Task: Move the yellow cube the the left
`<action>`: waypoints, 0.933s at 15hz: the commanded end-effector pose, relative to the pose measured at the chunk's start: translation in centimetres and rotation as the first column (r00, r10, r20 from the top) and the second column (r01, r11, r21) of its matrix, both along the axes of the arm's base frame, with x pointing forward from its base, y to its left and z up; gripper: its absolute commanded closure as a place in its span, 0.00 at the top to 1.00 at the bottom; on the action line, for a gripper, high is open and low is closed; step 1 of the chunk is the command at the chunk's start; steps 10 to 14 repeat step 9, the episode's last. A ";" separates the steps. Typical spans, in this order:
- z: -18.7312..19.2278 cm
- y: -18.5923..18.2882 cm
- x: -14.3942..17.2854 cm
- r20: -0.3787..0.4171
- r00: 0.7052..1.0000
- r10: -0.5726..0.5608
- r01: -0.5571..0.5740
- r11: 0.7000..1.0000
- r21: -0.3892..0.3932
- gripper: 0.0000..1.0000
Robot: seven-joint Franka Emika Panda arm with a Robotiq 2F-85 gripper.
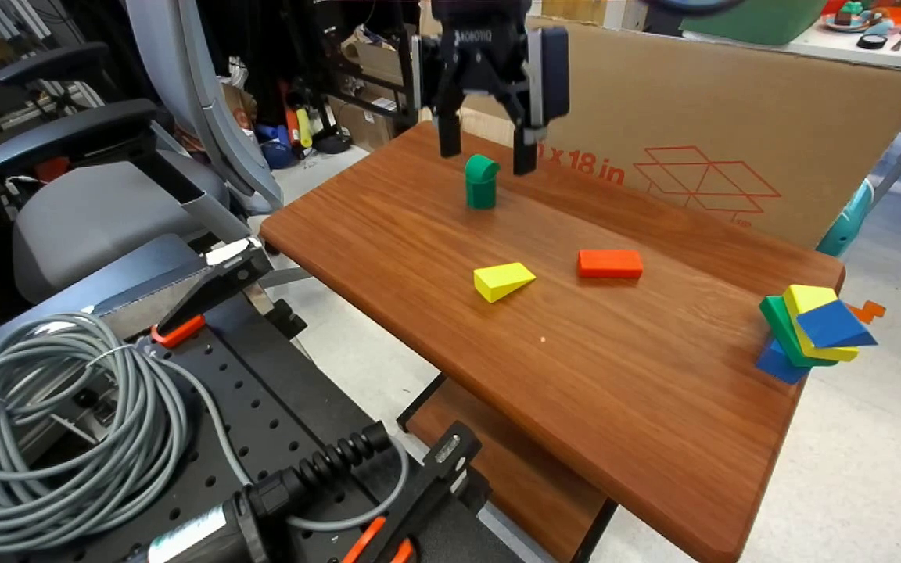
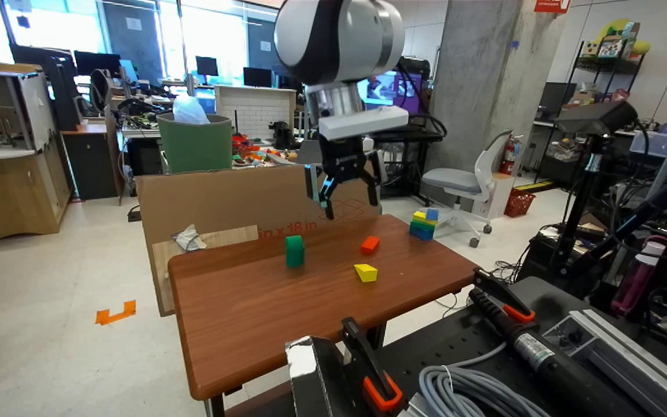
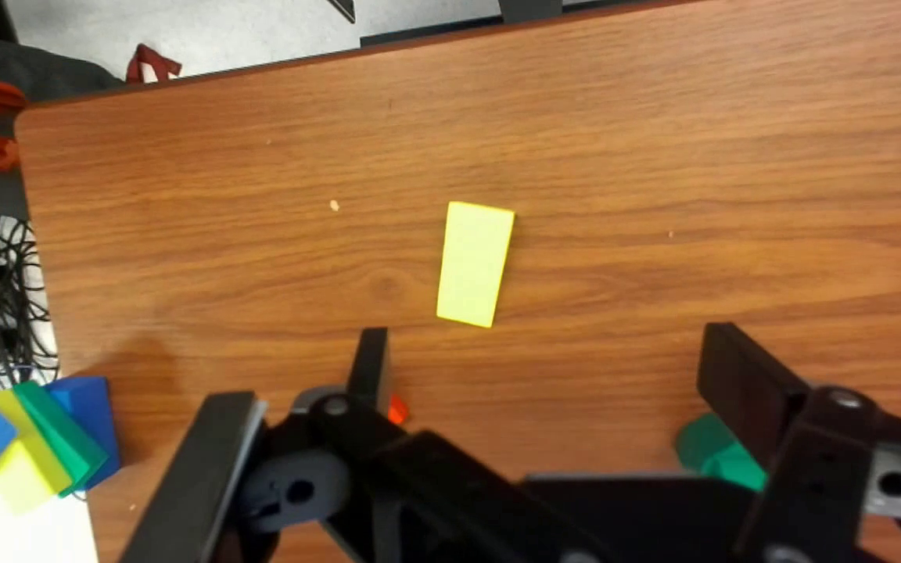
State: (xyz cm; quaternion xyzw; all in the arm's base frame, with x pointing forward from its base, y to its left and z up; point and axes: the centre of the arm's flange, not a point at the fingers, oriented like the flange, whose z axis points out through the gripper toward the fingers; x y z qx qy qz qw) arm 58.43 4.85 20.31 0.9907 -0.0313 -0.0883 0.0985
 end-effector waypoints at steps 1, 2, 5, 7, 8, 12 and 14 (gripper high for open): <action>8.4 -0.1 -4.4 0.104 0.994 0.022 -0.029 0.997 0.067 1.00; 10.4 0.0 -5.3 0.113 0.993 0.025 -0.035 0.996 0.082 1.00; 10.1 0.5 -3.5 0.111 0.993 0.036 -0.042 0.998 0.052 1.00; 11.7 0.5 -4.9 0.127 0.991 0.045 -0.053 0.997 0.058 1.00; 11.7 0.5 -5.3 0.125 0.991 0.046 -0.054 0.997 0.058 1.00; 11.6 0.5 -5.4 0.121 0.992 0.047 -0.054 0.997 0.058 1.00; 11.6 0.5 -5.4 0.121 0.992 0.047 -0.054 0.997 0.058 1.00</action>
